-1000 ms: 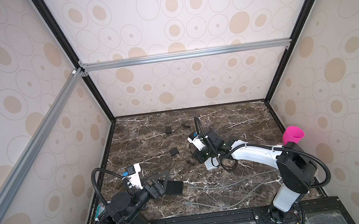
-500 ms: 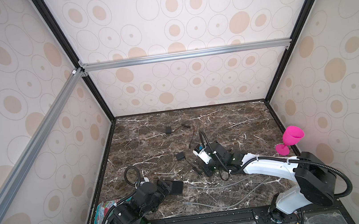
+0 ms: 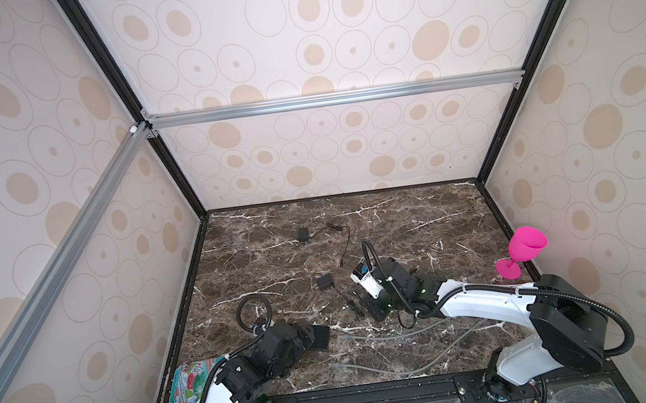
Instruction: Insert the plug into the switch port
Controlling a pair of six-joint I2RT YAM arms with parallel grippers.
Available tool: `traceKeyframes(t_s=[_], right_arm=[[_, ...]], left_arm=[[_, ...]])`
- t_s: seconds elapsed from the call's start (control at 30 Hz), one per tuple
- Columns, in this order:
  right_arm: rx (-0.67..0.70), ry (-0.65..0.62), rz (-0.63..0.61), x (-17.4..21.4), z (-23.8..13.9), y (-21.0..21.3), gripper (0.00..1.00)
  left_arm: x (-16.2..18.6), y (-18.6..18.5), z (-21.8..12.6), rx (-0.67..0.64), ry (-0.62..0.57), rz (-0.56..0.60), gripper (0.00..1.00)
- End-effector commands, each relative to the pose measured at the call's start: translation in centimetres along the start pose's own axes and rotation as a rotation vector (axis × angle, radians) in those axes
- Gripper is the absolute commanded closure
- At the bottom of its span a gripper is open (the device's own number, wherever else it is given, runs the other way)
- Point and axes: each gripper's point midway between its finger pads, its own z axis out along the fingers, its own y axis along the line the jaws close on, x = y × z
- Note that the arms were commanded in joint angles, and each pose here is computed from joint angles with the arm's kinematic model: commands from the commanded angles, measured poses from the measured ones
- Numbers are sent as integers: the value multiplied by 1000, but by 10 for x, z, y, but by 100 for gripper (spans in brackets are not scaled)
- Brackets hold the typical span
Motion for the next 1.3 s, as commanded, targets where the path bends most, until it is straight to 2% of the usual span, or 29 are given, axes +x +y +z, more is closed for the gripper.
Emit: traceKeyframes(t_s=[0.0,0.27,0.4,0.53,0.7,0.8,0.93,1.07,1.27], right_arm=[[-5,-1,-8,4,-4,2,100],[-58,77,-49,22,7,19,100],[-93,134,-78,31,20,36,100],[-117,189,-116,38,38,51,100],[-121,259,-155,50,57,62,100],[-119,288,-166,58,62,64,100],[-129,328,-184,73,60,70,100],[-132,338,-189,83,52,77,100],[-159,324,-160,88,43,87,100]], left_arm=[[-20,-11,2,39,-105,59,2],[-42,-11,18,60,-134,70,2],[-54,-14,12,45,-161,84,2],[-70,-29,-14,56,-222,120,2],[-73,-66,-53,200,-232,179,2],[-74,-85,-74,285,-246,232,2],[-86,-96,-93,295,-320,336,2],[-83,-109,-88,319,-310,431,2],[-78,-105,-54,285,-273,493,2]])
